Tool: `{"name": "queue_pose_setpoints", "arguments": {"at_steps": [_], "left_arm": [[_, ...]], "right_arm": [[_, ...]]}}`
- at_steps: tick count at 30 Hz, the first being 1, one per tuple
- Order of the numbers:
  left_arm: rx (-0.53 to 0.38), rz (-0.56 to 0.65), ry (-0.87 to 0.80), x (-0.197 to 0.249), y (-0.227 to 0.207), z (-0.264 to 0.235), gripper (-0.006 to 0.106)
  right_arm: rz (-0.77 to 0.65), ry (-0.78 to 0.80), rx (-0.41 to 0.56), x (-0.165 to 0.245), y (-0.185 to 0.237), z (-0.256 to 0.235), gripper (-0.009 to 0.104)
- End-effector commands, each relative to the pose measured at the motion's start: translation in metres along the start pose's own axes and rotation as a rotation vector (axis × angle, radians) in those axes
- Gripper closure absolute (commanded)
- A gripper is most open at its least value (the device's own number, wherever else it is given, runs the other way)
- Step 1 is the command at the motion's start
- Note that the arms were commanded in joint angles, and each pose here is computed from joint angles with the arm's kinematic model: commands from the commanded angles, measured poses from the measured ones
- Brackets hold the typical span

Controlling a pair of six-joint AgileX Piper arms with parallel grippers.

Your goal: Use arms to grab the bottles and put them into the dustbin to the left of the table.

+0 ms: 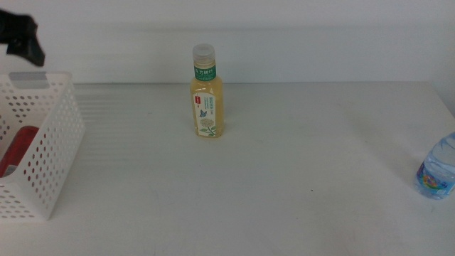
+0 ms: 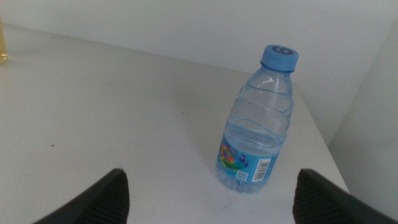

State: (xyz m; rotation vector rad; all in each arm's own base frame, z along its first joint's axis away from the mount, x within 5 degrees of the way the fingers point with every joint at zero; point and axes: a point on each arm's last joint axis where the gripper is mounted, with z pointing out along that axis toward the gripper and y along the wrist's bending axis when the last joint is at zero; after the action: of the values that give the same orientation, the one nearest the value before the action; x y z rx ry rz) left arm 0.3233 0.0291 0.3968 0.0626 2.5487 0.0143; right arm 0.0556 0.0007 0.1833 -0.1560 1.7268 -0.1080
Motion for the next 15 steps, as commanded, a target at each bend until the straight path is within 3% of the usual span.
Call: {"name": "queue_pose_setpoints", "arguments": {"at_steps": [1, 15], "left_arm": [[0.027, 0.001, -0.143, -0.003, -0.017, -0.042, 0.010], [0.154, 0.100, -0.360, 0.037, -0.073, -0.091, 0.010]], "right_arm": [[-0.014, -0.106, 0.023, -0.010, -0.002, -0.003, 0.018], [-0.014, -0.106, 0.023, -0.010, -0.002, -0.003, 0.018]]}}
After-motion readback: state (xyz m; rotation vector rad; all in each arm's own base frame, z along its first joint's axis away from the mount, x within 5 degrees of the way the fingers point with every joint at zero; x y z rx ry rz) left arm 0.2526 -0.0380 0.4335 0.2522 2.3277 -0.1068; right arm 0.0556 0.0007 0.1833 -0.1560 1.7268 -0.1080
